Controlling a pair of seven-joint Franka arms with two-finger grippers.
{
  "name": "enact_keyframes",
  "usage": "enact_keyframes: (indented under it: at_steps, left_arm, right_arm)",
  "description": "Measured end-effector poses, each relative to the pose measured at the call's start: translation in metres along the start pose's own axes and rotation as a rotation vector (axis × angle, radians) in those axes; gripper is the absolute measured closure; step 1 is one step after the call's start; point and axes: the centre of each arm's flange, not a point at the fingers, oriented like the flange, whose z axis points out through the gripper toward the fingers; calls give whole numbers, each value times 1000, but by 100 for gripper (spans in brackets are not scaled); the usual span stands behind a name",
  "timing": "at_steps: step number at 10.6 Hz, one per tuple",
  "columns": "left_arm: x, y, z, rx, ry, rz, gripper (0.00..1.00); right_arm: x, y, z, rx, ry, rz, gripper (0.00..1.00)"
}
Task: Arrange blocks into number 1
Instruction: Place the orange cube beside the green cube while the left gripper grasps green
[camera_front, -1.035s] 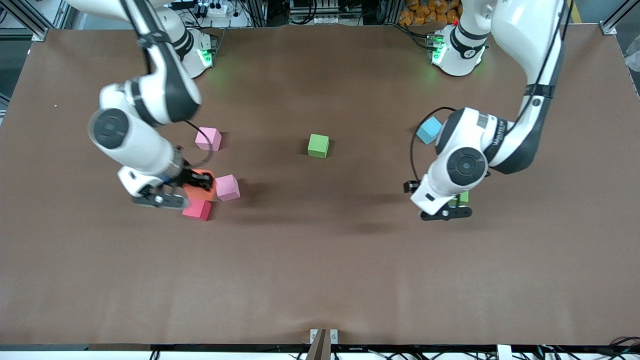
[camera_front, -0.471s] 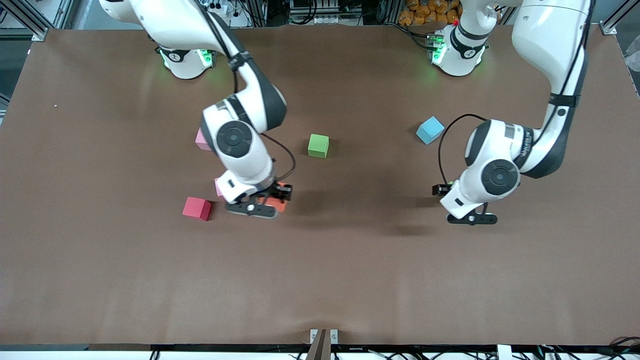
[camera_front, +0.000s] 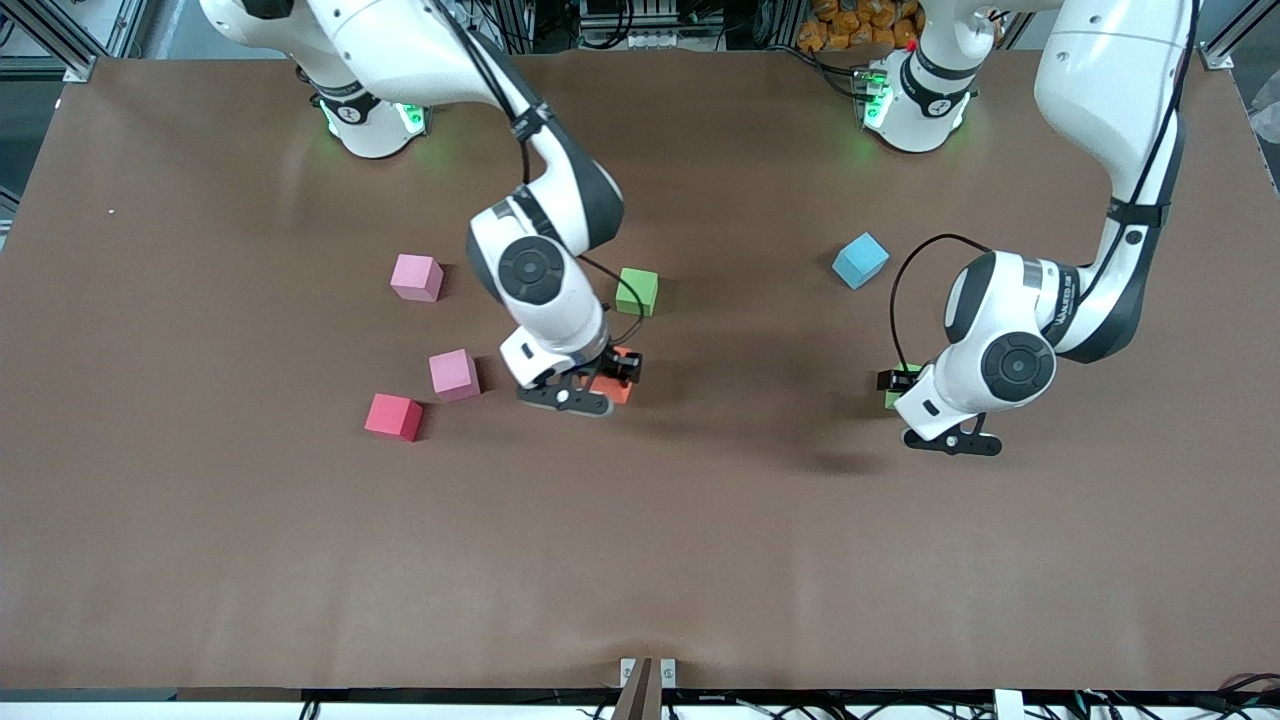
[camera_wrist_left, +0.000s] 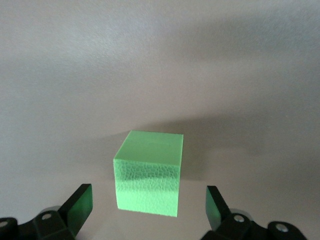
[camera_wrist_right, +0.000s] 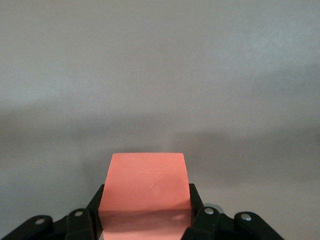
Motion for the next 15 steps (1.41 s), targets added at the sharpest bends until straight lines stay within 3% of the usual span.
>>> enact_keyframes:
  at_steps: [4, 10, 12, 13, 15]
  left_arm:
    - [5, -7, 19, -7, -11, 27, 0]
    - [9, -8, 51, -18, -43, 39, 1]
    - [9, -5, 51, -19, -43, 44, 23]
    - [9, -4, 51, -19, -42, 44, 38]
    - [9, -4, 50, -20, -40, 45, 39]
  right_arm:
    - [-32, -8, 43, -54, -55, -39, 36]
    - [-57, -9, 69, -64, -124, -36, 36]
    - [-64, -9, 73, -69, -146, -32, 36]
    - [-69, -11, 75, -72, -156, -36, 36]
    - [-78, -15, 77, -74, -165, -42, 36]
